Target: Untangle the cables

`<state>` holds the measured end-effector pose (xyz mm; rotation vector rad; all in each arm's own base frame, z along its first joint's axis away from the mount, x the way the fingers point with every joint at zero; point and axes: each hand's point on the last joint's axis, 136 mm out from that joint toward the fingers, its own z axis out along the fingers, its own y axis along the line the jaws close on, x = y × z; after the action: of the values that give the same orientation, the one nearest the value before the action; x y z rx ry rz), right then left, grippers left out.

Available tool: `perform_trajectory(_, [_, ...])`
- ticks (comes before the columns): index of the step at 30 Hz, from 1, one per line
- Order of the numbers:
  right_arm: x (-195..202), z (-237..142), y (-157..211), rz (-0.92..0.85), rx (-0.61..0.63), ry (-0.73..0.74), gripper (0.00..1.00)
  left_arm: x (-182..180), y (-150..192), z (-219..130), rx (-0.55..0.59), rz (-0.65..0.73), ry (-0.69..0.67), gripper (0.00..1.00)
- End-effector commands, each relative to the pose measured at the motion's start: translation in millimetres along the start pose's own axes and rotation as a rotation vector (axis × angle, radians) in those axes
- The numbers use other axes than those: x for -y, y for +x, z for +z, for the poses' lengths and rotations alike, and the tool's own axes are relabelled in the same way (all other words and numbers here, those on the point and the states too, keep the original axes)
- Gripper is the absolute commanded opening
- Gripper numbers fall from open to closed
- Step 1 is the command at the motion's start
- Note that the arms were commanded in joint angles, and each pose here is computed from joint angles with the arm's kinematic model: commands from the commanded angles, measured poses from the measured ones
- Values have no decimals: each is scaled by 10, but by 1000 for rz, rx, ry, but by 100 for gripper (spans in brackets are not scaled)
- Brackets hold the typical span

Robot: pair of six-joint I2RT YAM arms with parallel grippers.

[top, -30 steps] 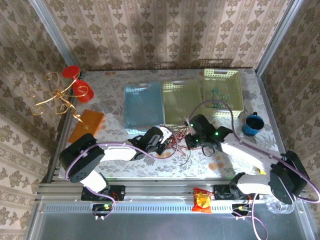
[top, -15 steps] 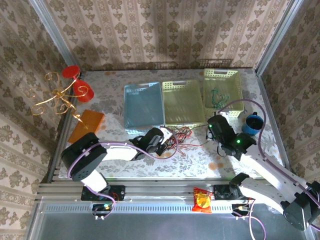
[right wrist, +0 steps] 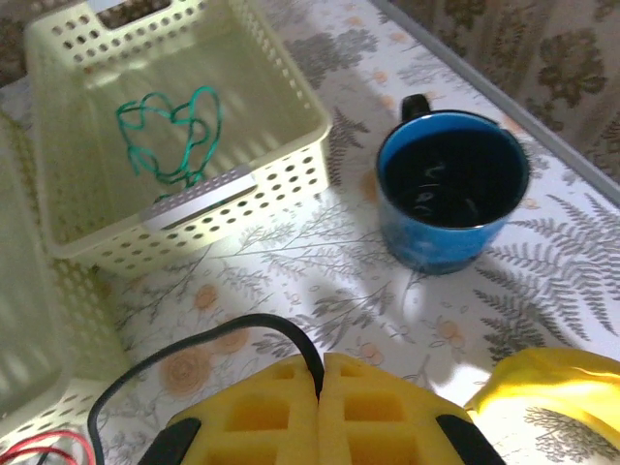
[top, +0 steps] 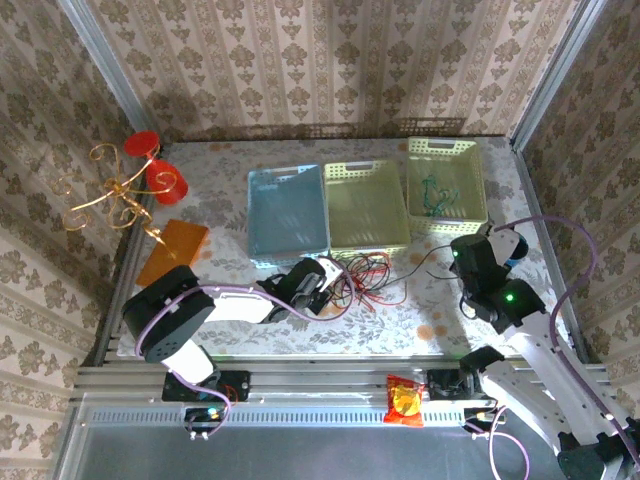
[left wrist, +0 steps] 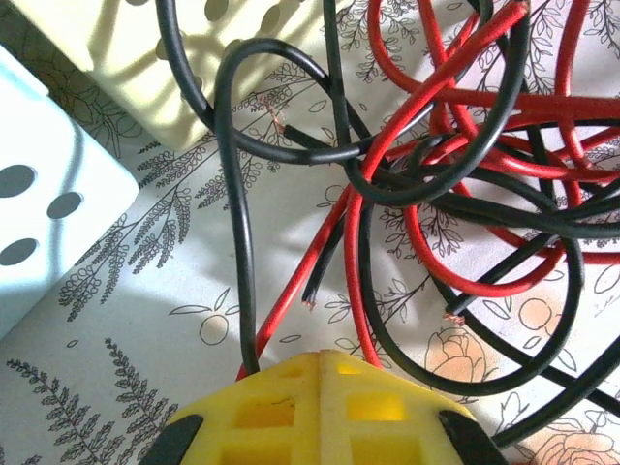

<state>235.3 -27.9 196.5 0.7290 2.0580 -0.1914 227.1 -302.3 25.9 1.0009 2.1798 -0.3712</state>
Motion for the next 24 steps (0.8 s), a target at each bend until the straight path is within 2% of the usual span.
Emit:
perform_trajectory(1, [227, -92, -184, 91, 72, 85, 0, -31, 63, -24, -11, -21, -16, 0])
perform_trajectory(6, [282, -191, -370, 141, 116, 83, 0, -56, 121, -28, -20, -31, -22, 0])
perform_trajectory(16, [639, -439, -846, 121, 260, 260, 0, -135, 193, -44, -31, -55, -57, 0])
perform_trajectory(24, [744, -573, -1063, 109, 328, 305, 0, -185, 216, -30, -36, -65, -78, 0])
